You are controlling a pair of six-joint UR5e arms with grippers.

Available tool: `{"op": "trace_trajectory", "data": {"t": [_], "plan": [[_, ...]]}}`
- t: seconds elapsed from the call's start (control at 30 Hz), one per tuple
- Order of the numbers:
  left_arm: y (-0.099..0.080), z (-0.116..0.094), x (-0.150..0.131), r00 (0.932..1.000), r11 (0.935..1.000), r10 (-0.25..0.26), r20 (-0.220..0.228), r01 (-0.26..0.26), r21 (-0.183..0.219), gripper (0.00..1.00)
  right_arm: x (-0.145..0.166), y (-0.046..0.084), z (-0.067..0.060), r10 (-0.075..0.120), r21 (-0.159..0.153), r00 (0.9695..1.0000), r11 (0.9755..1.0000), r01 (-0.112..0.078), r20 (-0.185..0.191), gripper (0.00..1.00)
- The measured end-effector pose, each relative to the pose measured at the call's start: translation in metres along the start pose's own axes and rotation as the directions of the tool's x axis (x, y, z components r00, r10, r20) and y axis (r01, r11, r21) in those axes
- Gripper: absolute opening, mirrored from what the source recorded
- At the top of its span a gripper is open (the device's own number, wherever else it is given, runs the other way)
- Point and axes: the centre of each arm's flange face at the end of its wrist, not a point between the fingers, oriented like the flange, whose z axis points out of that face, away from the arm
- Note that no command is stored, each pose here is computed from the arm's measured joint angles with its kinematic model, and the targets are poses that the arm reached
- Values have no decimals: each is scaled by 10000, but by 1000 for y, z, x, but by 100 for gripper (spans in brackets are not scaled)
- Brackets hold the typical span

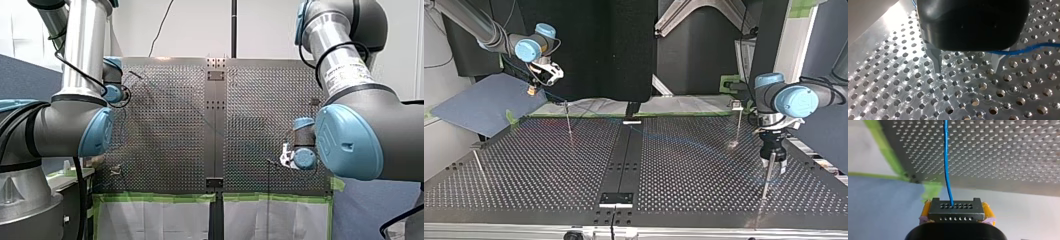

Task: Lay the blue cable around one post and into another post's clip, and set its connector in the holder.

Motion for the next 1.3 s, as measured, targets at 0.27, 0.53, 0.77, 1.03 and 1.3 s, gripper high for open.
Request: {"op": "trace_trajectory", "data": {"t": [0.27,0.53,0.77,1.03,1.3], "plan": [[0,0,0,10000,10000,35,-7,-35,-20,99,-37,17,-8,-61,175,9986,9998,51,527,0],[0,0,0,10000,10000,50,-2,-50,-25,99,-41,24,-1,-46,540,9989,9985,21,463,0],[0,0,0,10000,10000,52,2,-52,-23,99,-55,30,10,102,916,9995,9957,-130,307,0],[0,0,1,10000,10000,49,-19,-49,-25,99,-57,34,32,26,1391,9999,9903,-8,-134,0],[-2,-2,2,9999,9999,94,-69,-95,-61,99,-46,34,45,44,2039,9973,9789,106,-729,0]]}}
